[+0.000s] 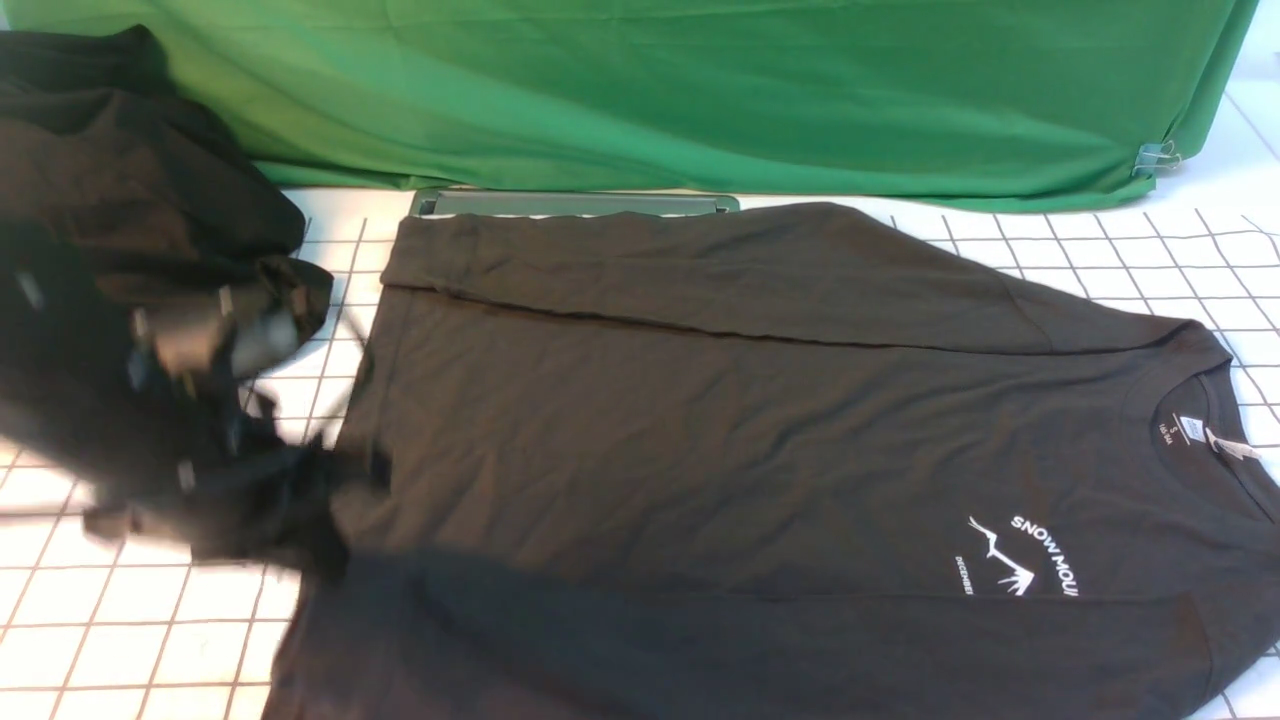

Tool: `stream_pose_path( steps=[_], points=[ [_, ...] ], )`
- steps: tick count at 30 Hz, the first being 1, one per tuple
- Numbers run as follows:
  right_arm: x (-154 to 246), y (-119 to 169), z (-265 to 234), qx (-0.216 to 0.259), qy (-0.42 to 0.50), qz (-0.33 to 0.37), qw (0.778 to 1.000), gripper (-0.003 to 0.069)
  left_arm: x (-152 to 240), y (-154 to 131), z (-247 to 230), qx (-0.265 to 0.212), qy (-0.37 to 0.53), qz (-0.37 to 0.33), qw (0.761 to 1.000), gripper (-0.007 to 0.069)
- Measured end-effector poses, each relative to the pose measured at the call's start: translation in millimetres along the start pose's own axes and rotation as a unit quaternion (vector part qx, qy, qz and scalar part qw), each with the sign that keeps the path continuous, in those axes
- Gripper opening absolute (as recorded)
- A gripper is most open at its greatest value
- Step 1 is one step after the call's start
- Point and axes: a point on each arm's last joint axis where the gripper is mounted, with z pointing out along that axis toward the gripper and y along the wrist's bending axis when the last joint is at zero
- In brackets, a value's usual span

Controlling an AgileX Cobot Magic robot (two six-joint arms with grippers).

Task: Fold a long-sleeved shirt over a white checkered tablecloth.
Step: 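Fold the left side of the black T-shirt inward over its body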

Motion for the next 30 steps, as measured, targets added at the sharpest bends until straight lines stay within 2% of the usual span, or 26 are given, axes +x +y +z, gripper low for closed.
stream_pose_path(
  steps=[5, 9, 14, 21, 25, 26, 29, 30],
  points=[
    [0.0, 0.0, 0.0, 0.000, 0.000, 0.001, 1.000, 0.0140, -45.2, -24.4, -47.1, 0.025, -0.054, 0.013, 0.998, 0.0014],
    [0.0, 0.0, 0.0, 0.000, 0.000, 0.001, 1.000, 0.0146, -70.5, -29.5, -49.5, 0.016, -0.061, 0.006, 0.998, 0.0014],
    [0.0, 0.0, 0.0, 0.000, 0.000, 0.001, 1.000, 0.0155, -102.6, -23.4, -5.3, -0.016, -0.033, 0.001, 0.999, 0.0014],
    [0.1, 0.0, 0.0, 0.000, 0.000, 0.001, 1.000, 0.0165, -126.4, -12.3, 61.8, -0.028, -0.030, -0.015, 0.999, 0.0042],
    [0.1, 0.0, 0.0, 0.000, 0.001, 0.001, 1.000, 0.0174, -140.9, -6.4, 88.7, -0.046, -0.031, -0.028, 0.998, 0.0160],
    [0.1, 0.0, 0.0, 0.000, 0.001, 0.001, 1.000, 0.0176, -146.9, -6.3, 88.4, -0.053, -0.041, -0.028, 0.997, 0.0212],
    [0.1, 0.0, 0.0, 0.000, 0.001, 0.001, 1.000, 0.0176, -159.4, -9.2, 80.2, -0.057, -0.068, -0.023, 0.996, 0.0287],
    [0.1, 0.0, 0.0, 0.000, 0.001, 0.001, 1.000, 0.0176, -170.3, -13.9, 68.0, -0.054, -0.095, -0.017, 0.994, 0.0332]
  ],
)
